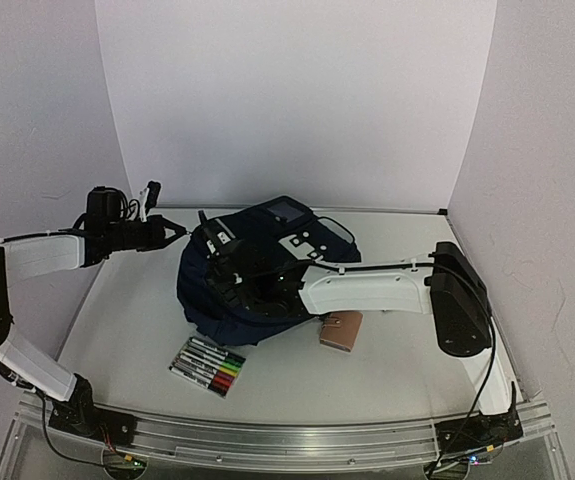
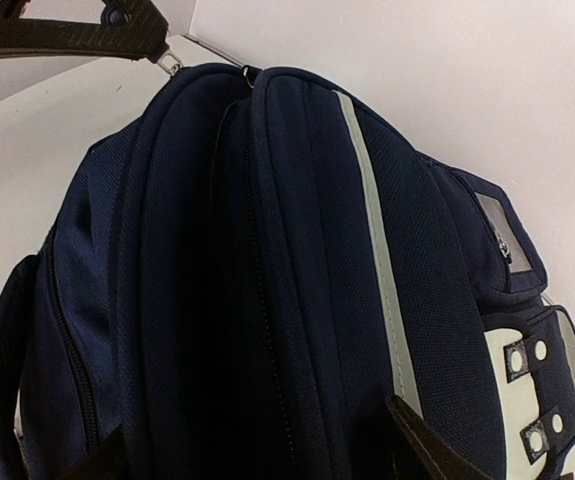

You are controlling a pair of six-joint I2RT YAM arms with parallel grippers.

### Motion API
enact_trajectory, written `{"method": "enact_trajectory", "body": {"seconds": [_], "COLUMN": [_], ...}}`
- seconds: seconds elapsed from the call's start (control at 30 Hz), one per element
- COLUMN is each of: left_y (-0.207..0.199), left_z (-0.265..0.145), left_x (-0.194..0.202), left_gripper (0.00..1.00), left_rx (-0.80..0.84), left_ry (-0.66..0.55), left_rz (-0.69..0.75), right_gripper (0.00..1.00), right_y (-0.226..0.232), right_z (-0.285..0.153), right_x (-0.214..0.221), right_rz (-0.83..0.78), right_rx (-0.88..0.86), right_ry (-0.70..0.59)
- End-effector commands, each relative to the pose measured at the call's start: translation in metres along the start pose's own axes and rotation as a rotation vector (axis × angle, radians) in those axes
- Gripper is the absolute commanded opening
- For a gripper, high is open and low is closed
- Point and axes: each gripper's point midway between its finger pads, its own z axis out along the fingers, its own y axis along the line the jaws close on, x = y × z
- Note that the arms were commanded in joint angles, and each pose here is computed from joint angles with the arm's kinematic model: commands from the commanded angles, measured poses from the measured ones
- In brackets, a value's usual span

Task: Pack the student bag
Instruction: Unzip the student bag at the center of the board.

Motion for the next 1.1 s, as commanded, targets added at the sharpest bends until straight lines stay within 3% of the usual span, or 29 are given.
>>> {"method": "enact_trajectory", "body": {"seconds": [0.0, 0.1, 0.23, 0.3, 0.47, 0.67, 0.77, 0.87, 1.07], "left_y": [-0.017, -0.011, -0.015, -0.019, -0.022, -0.020, 0.000, 0.023, 0.054], "left_z": [-0.017, -0.016, -0.015, -0.015, -0.014, -0.017, -0.013, -0.005, 0.031], "left_x": [-0.043, -0.048, -0.056, -0.058, -0.056, -0.057, -0.062, -0.079, -0.104], "left_gripper": [0.00, 0.00, 0.00, 0.00, 0.00, 0.00, 0.00, 0.00, 0.00], "left_rx": [-0.004, -0.042, -0.025, 0.002, 0.022, 0.003, -0.084, -0.144, -0.051], "left_ry": [-0.145, -0.161, -0.180, -0.187, -0.182, -0.191, -0.202, -0.222, -0.235], "left_rz": [0.091, 0.078, 0.088, 0.095, 0.093, 0.083, 0.046, 0.006, -0.078], "right_gripper": [0.54, 0.51, 0.64, 0.63, 0.43, 0.01, 0.00, 0.00, 0.00], "right_y": [-0.040, -0.044, -0.044, -0.045, -0.047, -0.056, -0.067, -0.084, -0.099], "right_z": [-0.021, -0.031, -0.043, -0.044, -0.028, -0.022, -0.040, -0.073, -0.107], "right_x": [-0.037, -0.045, -0.056, -0.058, -0.044, -0.041, -0.057, -0.084, -0.115], "right_rz": [0.068, 0.091, 0.107, 0.111, 0.098, 0.101, 0.133, 0.202, 0.234], "right_rx": [0.101, 0.075, 0.014, 0.006, 0.026, 0.059, 0.040, 0.004, -0.058], "right_ry": [-0.063, -0.077, -0.099, -0.103, -0.073, -0.064, -0.119, -0.262, -0.379]}}
